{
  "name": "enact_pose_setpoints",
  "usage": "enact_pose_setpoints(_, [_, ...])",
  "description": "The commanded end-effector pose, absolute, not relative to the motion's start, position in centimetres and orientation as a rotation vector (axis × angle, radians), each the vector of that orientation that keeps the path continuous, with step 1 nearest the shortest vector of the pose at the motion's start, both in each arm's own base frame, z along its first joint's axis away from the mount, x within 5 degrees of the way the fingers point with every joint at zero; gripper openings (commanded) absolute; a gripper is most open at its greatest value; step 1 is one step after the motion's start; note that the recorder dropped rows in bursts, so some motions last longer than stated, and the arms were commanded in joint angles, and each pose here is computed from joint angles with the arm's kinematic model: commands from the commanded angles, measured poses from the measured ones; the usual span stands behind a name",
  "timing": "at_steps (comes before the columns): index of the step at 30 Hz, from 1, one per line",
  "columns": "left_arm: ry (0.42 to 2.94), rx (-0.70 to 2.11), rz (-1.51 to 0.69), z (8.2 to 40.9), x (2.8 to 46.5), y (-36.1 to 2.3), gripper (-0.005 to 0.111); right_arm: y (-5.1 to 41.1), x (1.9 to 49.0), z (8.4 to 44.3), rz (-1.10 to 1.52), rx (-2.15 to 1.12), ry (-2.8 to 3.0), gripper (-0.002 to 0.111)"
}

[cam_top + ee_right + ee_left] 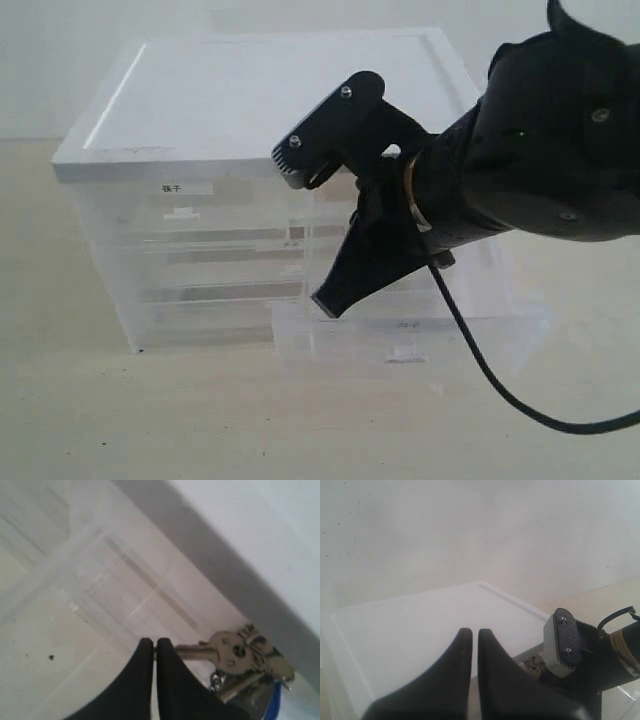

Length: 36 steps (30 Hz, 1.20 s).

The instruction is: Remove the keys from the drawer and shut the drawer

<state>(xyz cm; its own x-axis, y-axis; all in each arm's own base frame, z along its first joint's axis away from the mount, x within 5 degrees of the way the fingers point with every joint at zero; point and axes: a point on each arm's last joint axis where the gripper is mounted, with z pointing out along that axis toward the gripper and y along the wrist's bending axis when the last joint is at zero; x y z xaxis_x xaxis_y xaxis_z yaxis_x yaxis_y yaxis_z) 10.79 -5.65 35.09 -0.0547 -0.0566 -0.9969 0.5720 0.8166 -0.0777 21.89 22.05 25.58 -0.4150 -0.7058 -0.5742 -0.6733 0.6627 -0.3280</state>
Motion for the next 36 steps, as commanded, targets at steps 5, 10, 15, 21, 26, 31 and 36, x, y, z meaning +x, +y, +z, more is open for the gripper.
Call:
enact_pose_setpoints(5, [1.555, 0.433, -0.552, 34.9, 10.6, -5.8, 0.005, 20.5, 21.2, 29.0, -0.050, -0.888, 2.112, 0.000])
enact_pose_setpoints(10, [1.556, 0.441, -0.555, 34.9, 10.6, -5.8, 0.005, 19.7, 21.5, 28.5, -0.162, -0.823, 2.176, 0.031])
enact_pose_setpoints(15, [1.558, 0.456, -0.557, 34.9, 10.5, -5.9, 0.005, 20.1, 22.1, 27.4, -0.180, -0.796, 2.199, 0.066])
enact_pose_setpoints(21, [1.558, 0.452, -0.554, 34.9, 10.6, -5.9, 0.005, 19.9, 24.2, 25.3, -0.177, -0.747, 2.259, 0.053])
enact_pose_setpoints(26, [1.558, 0.452, -0.554, 34.9, 10.6, -5.9, 0.005, 19.7, 24.9, 24.3, -0.136, -0.704, 2.308, 0.043])
enact_pose_setpoints(31, [1.558, 0.451, -0.556, 34.9, 10.6, -5.9, 0.005, 19.8, 24.7, 24.2, -0.161, -0.788, 2.301, 0.001])
enact_pose_setpoints(36, [1.557, 0.448, -0.559, 34.9, 10.6, -5.9, 0.005, 20.2, 24.2, 25.0, -0.083, -0.862, 2.262, 0.001])
